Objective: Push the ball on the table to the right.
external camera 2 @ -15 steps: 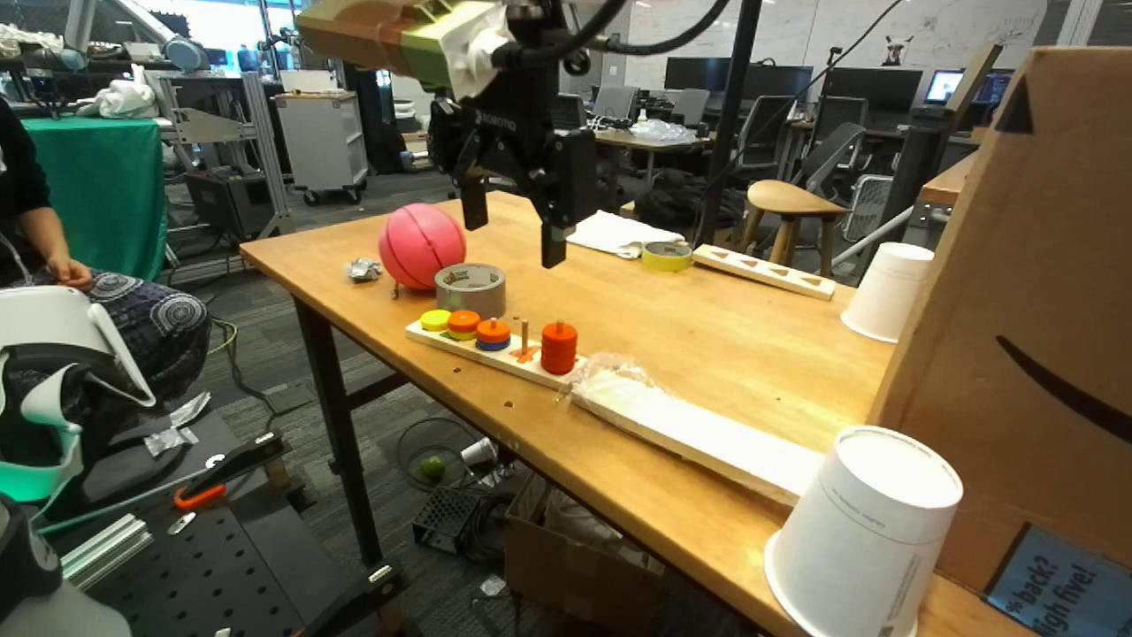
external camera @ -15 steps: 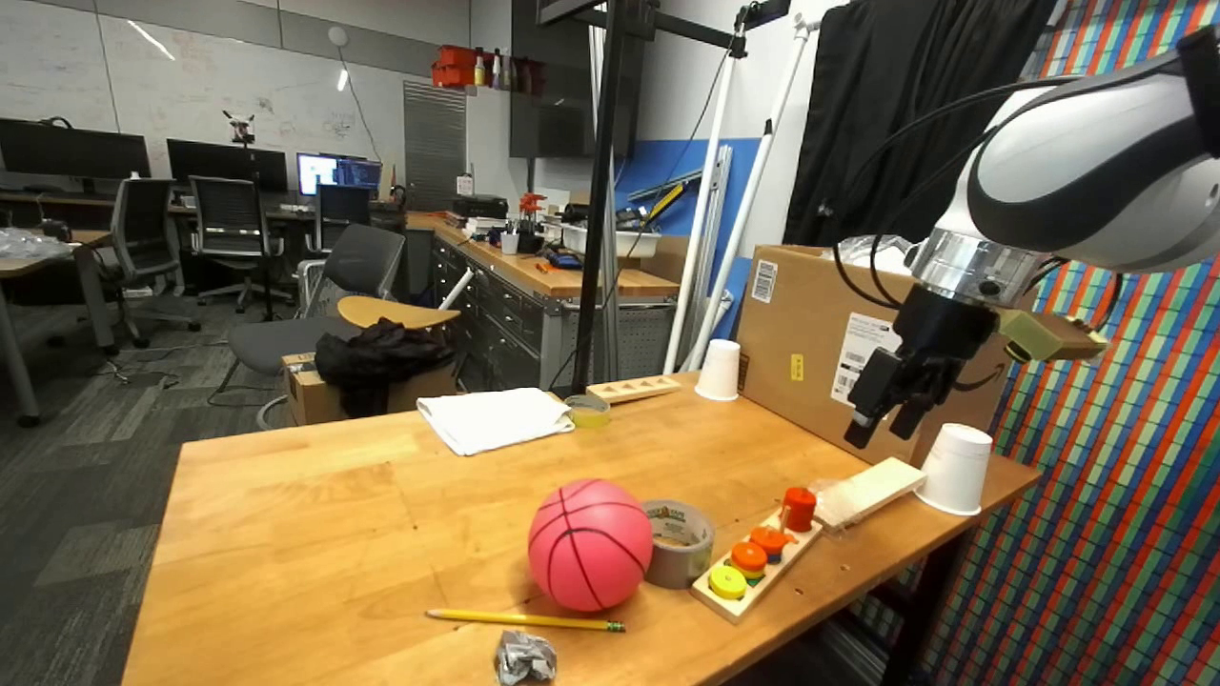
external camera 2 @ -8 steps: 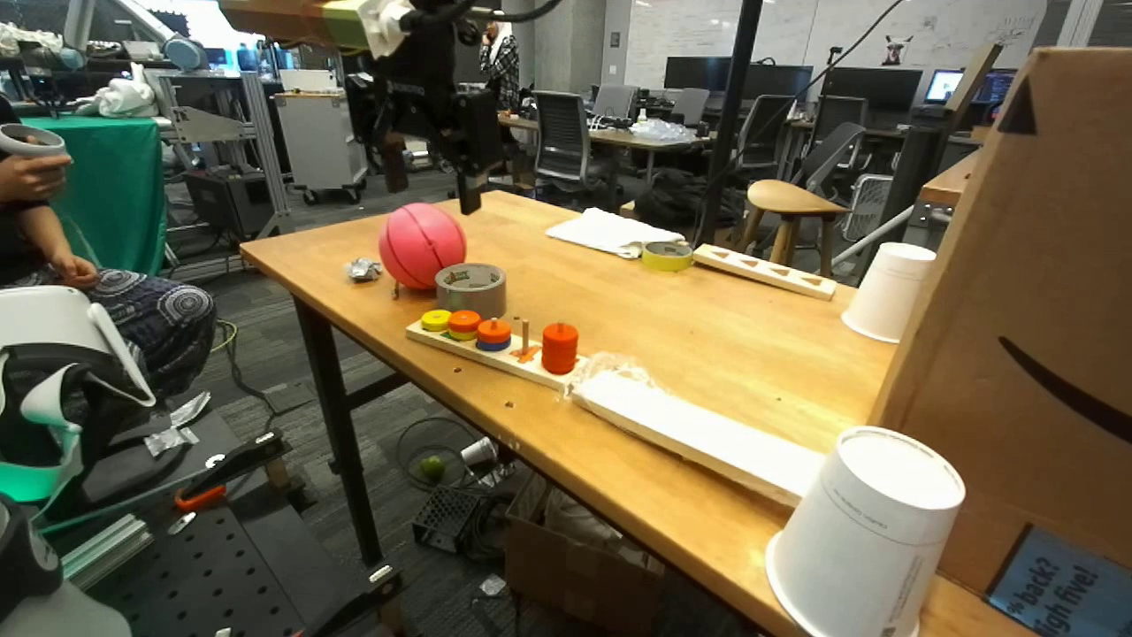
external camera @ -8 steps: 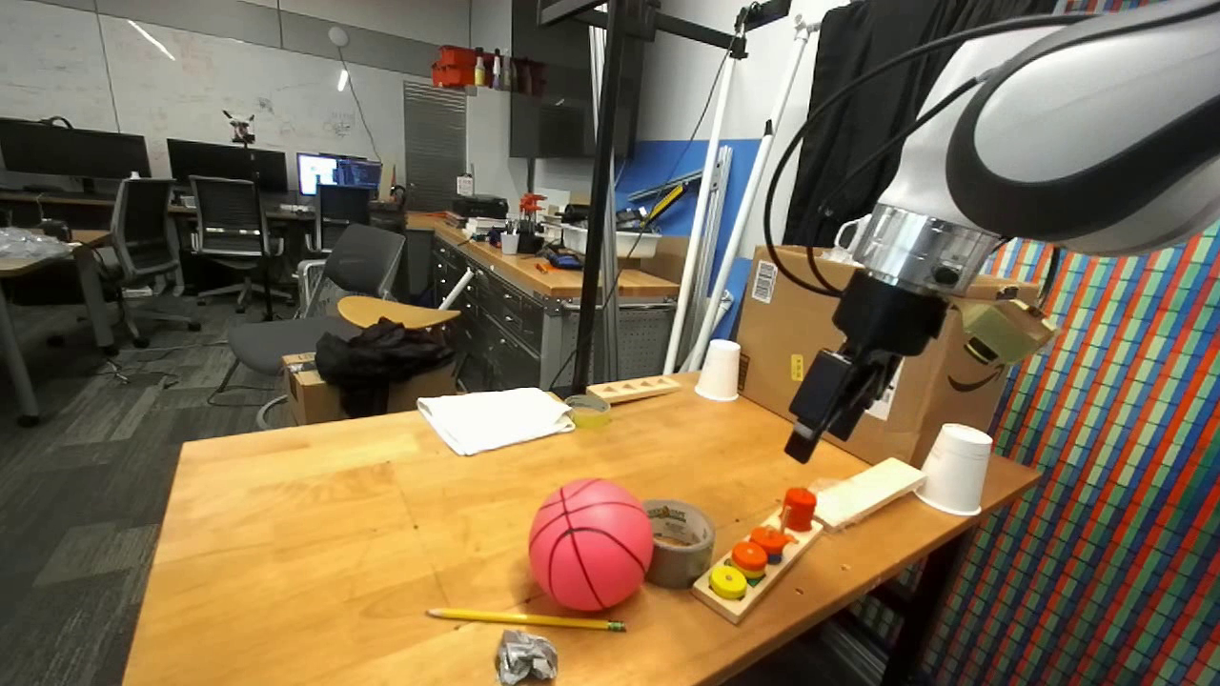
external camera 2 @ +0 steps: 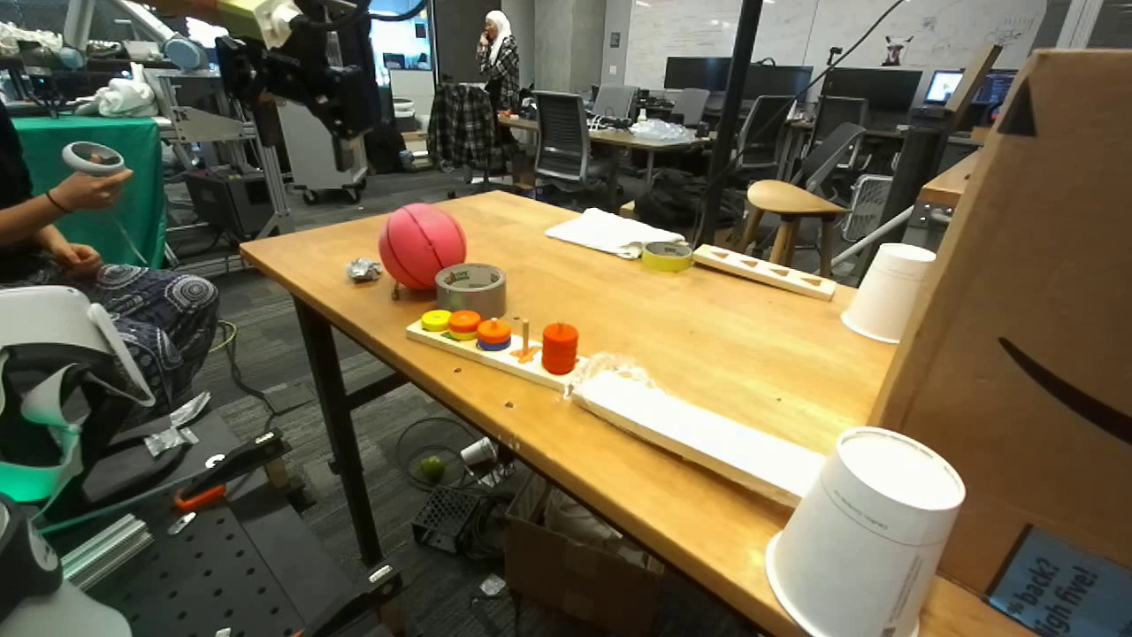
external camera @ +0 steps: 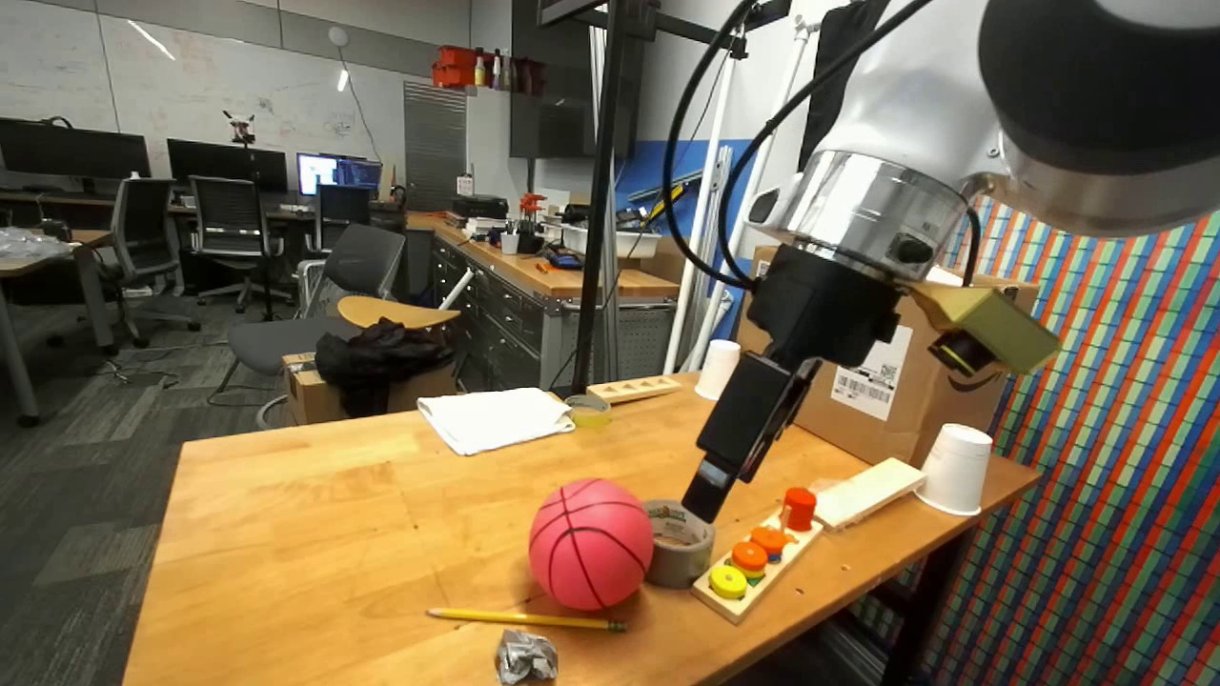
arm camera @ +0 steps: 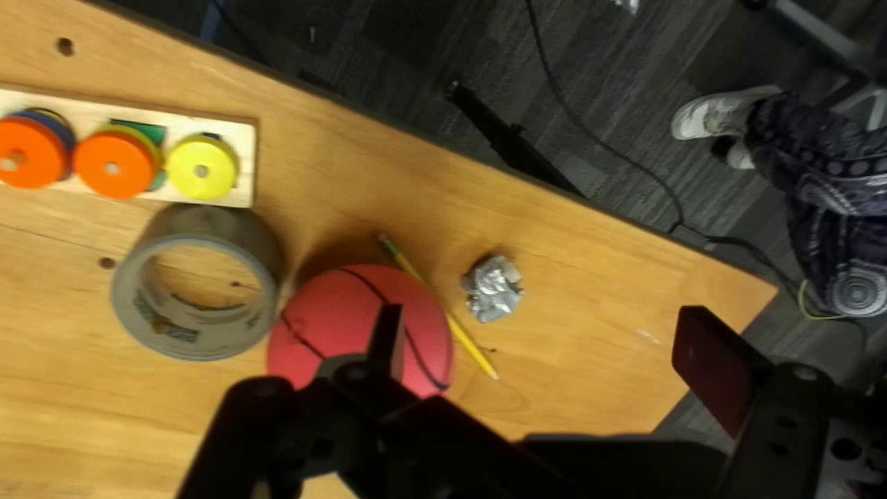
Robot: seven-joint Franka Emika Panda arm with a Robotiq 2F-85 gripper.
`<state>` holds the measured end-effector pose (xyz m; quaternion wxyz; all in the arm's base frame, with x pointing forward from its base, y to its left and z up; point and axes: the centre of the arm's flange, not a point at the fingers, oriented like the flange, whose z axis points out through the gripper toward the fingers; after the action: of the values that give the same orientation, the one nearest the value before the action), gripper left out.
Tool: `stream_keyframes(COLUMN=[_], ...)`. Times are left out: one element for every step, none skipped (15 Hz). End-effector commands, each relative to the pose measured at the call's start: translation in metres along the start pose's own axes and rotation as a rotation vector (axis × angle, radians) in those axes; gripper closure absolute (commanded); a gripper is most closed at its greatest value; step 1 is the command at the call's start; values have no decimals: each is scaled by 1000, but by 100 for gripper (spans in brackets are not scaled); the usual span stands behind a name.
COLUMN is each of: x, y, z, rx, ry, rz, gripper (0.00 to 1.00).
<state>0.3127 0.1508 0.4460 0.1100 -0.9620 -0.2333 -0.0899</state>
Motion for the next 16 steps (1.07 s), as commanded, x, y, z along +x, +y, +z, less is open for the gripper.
stream_keyframes(x=[22, 25, 28, 34, 39, 45, 50, 57, 64, 71, 78, 84, 90, 95, 100, 104], y=[-48, -59, -70, -79, -86, -92, -96, -99, -102, -103, -104, -102, -100, -97, -92, -85], z=[11, 15, 19, 26, 31, 39, 44, 52, 61, 70, 78, 86, 91, 98, 106, 112], rx=[68, 78, 82, 78, 72, 72, 75, 80, 85, 89, 93, 93, 99, 100, 109, 119], ry=[10, 12, 20, 24, 28, 30, 33, 27, 22, 17, 8, -2, -16, -34, -59, -82], rz=[-123, -162, -210, -262, -306, -341, -375, -400, -420, -441, -453, -461, -467, -466, -459, -446], gripper=[0, 0, 0, 0, 0, 0, 0, 0, 0, 0, 0, 0, 0, 0, 0, 0])
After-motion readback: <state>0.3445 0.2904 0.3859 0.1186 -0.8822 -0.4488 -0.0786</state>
